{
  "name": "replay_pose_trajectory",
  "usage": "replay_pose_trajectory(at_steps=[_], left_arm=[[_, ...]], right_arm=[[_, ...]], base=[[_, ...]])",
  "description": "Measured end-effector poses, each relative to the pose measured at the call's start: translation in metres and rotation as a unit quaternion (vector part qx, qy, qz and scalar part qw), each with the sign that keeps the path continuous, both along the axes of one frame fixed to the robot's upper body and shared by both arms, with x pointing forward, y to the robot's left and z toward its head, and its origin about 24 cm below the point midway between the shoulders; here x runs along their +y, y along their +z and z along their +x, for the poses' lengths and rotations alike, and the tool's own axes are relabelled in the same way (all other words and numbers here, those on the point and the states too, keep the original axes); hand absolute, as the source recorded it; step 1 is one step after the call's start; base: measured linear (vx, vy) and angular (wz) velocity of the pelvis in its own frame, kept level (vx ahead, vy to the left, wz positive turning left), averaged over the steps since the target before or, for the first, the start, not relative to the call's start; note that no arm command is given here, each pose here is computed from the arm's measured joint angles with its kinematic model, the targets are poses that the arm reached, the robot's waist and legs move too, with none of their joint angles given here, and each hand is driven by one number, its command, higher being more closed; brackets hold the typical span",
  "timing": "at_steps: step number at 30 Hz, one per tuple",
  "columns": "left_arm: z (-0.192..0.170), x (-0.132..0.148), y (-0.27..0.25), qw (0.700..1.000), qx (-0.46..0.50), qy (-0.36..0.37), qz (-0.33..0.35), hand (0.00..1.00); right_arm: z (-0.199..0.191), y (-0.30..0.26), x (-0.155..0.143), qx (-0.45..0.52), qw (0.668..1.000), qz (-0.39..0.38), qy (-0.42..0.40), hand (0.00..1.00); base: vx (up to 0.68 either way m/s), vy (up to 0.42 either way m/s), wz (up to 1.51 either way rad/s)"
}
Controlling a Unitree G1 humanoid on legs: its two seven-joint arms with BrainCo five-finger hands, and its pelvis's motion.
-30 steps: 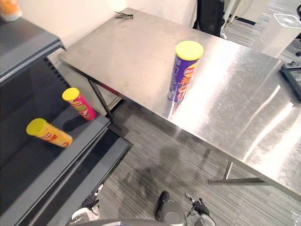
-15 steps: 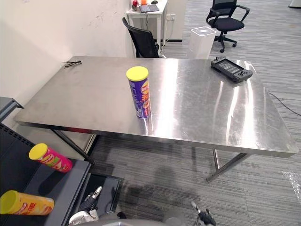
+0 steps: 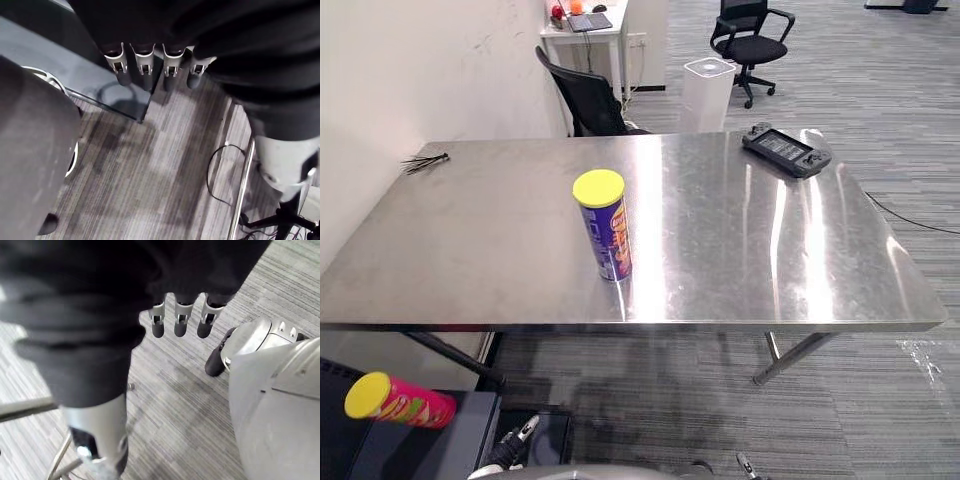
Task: Put the gum and the chips on the shelf.
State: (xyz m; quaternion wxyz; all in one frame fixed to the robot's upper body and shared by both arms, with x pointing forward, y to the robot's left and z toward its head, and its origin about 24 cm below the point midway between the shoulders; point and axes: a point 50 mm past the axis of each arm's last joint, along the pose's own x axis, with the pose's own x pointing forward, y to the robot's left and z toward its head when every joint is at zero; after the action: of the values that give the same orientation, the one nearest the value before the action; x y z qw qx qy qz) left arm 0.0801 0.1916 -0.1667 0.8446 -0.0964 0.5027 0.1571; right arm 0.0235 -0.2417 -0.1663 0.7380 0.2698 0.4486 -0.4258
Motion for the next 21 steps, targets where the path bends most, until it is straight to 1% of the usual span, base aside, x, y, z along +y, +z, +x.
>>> replay_pose_trajectory(at_steps=[1,4,5,7,8,9,11,13,14,15,16,17,18,19,20,21], left_arm=[[0.0,0.0,0.0,1.0,-0.001,0.0,0.0,0.0],[-0.001,0.002,0.0,1.0,0.0,0.004,0.001,0.0],[-0.001,0.002,0.0,1.0,-0.001,0.005,0.002,0.0],[0.0,0.007,0.001,1.0,-0.004,0.011,0.007,0.0],[0.001,0.009,0.002,1.0,-0.006,0.015,0.008,0.0],[-0.001,0.012,0.002,1.0,-0.006,0.025,0.01,0.0],[-0.001,0.014,0.003,0.999,-0.009,0.031,0.012,0.0],[-0.002,0.018,0.004,0.999,-0.012,0.047,0.015,0.0],[-0.001,0.019,0.004,0.998,-0.014,0.051,0.015,0.0],[0.0,0.02,0.004,0.998,-0.018,0.057,0.017,0.0],[0.0,0.021,0.005,0.998,-0.019,0.058,0.017,0.0],[0.001,0.02,0.005,0.998,-0.021,0.057,0.017,0.0],[0.002,0.02,0.005,0.998,-0.023,0.056,0.017,0.0],[0.002,0.017,0.005,0.999,-0.022,0.047,0.017,0.0],[0.002,0.016,0.005,0.999,-0.022,0.042,0.017,0.0],[0.0,0.015,0.004,0.999,-0.019,0.033,0.015,0.0]], right_arm=[[-0.002,0.001,-0.003,0.001,1.0,-0.003,-0.01,0.0],[-0.004,0.007,-0.027,-0.007,0.996,-0.034,-0.08,0.0],[-0.003,0.009,-0.033,-0.011,0.995,-0.042,-0.09,0.0],[0.009,0.022,-0.061,-0.041,0.987,-0.082,-0.132,0.0],[0.012,0.026,-0.068,-0.049,0.984,-0.096,-0.143,0.0],[0.021,0.04,-0.089,-0.078,0.974,-0.134,-0.166,0.0],[0.036,0.06,-0.112,-0.111,0.962,-0.187,-0.165,0.0],[0.062,0.105,-0.144,-0.18,0.929,-0.28,-0.159,0.0],[0.07,0.119,-0.149,-0.202,0.917,-0.304,-0.157,0.0],[0.086,0.146,-0.156,-0.248,0.89,-0.35,-0.154,0.0],[0.099,0.168,-0.158,-0.279,0.867,-0.387,-0.141,0.0],[0.106,0.179,-0.158,-0.293,0.856,-0.404,-0.134,0.0],[0.12,0.196,-0.155,-0.322,0.837,-0.425,-0.122,0.0],[0.132,0.21,-0.151,-0.345,0.823,-0.44,-0.104,0.0],[0.137,0.216,-0.148,-0.353,0.816,-0.449,-0.091,0.0],[0.148,0.229,-0.138,-0.374,0.801,-0.464,-0.058,0.0]], base=[[0.03,0.0,-0.13],[-0.01,0.014,-0.15],[-0.05,0.015,-0.2],[-0.06,-0.005,-0.17],[-0.08,-0.022,-0.12],[-0.07,-0.022,-0.06],[-0.07,-0.035,0.0],[-0.07,-0.053,0.0],[-0.08,-0.067,0.0],[-0.08,-0.083,0.0],[-0.09,-0.09,0.01],[-0.09,-0.097,-0.01],[-0.1,-0.099,0.01],[-0.09,-0.099,0.03],[-0.09,-0.1,0.04],[-0.07,-0.082,-0.02]])
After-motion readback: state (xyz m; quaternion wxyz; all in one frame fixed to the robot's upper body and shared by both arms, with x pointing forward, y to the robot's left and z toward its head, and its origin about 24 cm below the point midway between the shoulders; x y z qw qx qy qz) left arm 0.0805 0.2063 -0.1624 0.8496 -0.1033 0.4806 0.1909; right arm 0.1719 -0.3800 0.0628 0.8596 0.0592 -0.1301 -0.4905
